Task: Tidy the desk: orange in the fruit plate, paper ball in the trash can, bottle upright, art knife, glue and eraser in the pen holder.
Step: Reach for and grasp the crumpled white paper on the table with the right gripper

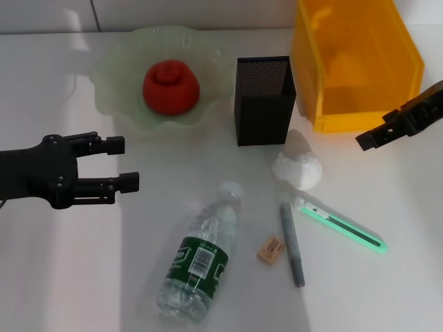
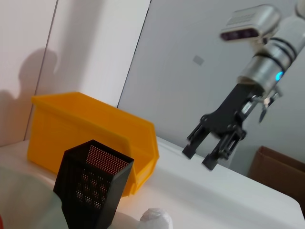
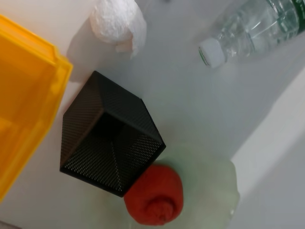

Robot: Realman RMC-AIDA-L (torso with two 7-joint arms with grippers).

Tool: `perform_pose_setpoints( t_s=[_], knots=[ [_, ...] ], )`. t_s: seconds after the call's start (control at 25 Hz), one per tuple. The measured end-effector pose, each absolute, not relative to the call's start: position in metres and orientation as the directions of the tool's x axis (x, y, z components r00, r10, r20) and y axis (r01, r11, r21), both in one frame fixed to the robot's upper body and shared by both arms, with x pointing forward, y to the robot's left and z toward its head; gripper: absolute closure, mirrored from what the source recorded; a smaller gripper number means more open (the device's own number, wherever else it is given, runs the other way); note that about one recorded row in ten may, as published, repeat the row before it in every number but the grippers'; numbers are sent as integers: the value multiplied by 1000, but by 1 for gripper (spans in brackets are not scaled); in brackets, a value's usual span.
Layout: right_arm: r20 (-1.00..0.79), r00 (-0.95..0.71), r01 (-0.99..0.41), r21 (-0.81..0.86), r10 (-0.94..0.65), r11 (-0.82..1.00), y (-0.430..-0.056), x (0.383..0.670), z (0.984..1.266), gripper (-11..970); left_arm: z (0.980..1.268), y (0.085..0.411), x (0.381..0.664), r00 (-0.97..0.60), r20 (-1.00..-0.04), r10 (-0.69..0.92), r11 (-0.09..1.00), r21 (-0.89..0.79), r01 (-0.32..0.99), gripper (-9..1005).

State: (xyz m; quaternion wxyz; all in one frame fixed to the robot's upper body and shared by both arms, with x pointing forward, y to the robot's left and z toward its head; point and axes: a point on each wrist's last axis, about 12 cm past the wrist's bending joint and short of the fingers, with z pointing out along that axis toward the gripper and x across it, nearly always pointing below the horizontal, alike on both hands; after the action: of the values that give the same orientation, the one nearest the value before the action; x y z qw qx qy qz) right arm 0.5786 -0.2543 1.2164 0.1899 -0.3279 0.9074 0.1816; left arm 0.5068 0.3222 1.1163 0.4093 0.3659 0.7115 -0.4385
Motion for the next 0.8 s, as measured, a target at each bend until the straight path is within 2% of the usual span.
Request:
perform_pose_setpoints(
  t_s=[0.12,0.28,0.52,0.8],
  knots=[
    [-449,-725,-664,254,-523,703,-240,601,1187,252,1116,322,507,-397,-903,162,349,-324,879,151],
    [-434,-710,-687,248,-555,683,-225,609,1177,253,1116,321,507,-397,-904,161,348,-324,880,151],
    [-360,-662,-737,153,-657,658,-199,615,1155,254,1115,320,507,-398,-904,158,345,-327,879,151],
    [-347,-640,-757,131,-685,641,-187,617,1147,255,1113,318,506,-407,-900,154,338,-338,878,151]
  ],
)
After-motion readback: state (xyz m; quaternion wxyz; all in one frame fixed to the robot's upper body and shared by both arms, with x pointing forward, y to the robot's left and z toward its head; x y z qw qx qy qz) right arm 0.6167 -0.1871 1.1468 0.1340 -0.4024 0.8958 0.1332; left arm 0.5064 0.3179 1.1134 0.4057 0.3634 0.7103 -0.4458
